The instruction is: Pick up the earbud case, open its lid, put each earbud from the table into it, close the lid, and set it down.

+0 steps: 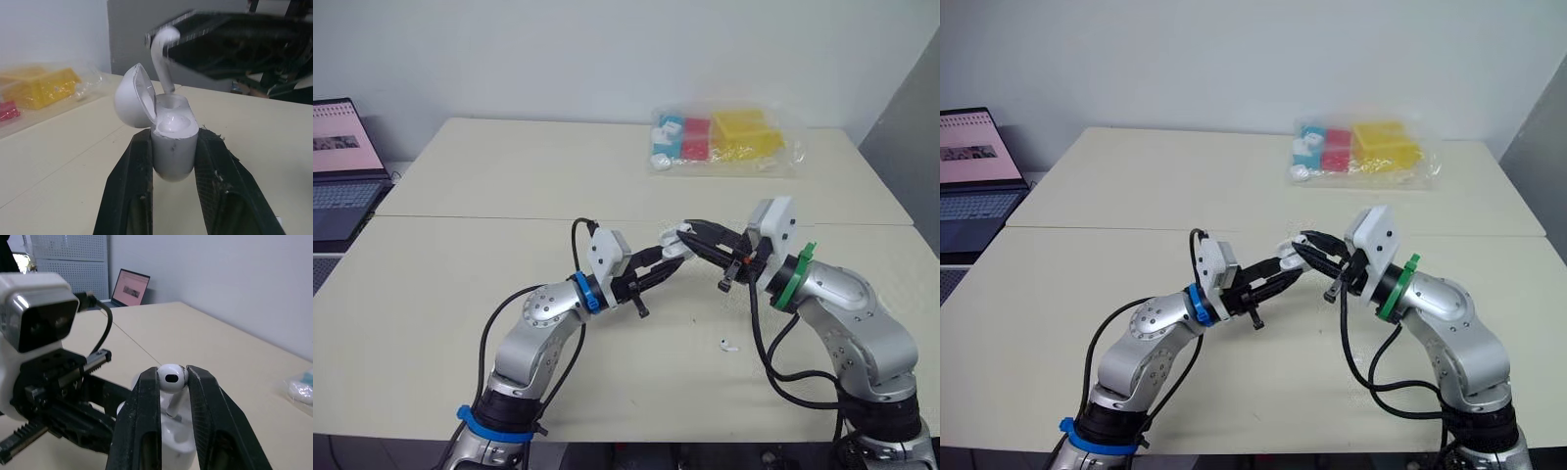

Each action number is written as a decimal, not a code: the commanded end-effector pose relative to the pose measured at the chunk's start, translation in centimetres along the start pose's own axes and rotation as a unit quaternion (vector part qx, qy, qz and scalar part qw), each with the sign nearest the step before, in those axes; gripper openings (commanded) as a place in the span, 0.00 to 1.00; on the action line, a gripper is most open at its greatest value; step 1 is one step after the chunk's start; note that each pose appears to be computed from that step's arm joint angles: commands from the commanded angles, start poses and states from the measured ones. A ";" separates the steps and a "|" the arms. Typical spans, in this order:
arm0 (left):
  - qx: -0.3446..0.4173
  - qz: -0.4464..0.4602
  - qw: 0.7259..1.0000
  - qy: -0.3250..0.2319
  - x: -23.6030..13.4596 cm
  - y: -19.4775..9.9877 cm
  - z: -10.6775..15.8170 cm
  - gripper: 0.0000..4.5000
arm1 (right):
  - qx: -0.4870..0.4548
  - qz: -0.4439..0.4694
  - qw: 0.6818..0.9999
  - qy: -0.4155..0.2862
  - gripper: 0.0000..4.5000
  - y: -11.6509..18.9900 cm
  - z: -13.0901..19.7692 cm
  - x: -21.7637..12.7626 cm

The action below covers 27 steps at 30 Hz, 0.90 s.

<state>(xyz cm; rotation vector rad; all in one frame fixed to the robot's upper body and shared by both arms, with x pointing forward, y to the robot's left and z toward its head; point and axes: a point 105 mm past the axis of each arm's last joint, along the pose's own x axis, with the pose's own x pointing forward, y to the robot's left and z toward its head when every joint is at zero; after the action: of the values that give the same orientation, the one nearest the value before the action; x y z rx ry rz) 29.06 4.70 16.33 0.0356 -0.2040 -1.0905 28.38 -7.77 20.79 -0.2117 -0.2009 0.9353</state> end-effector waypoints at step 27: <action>0.024 -0.002 1.000 -0.015 0.1 0.1 1.3 0.18 | -0.023 0.014 1.000 0.003 0.73 0.1 0.5 -1.6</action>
<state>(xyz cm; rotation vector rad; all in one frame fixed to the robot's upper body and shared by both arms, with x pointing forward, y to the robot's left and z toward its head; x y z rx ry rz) 29.18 4.90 16.24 0.0405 -0.1893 -1.0881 27.93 -8.83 19.11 -0.2477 -0.1474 0.9517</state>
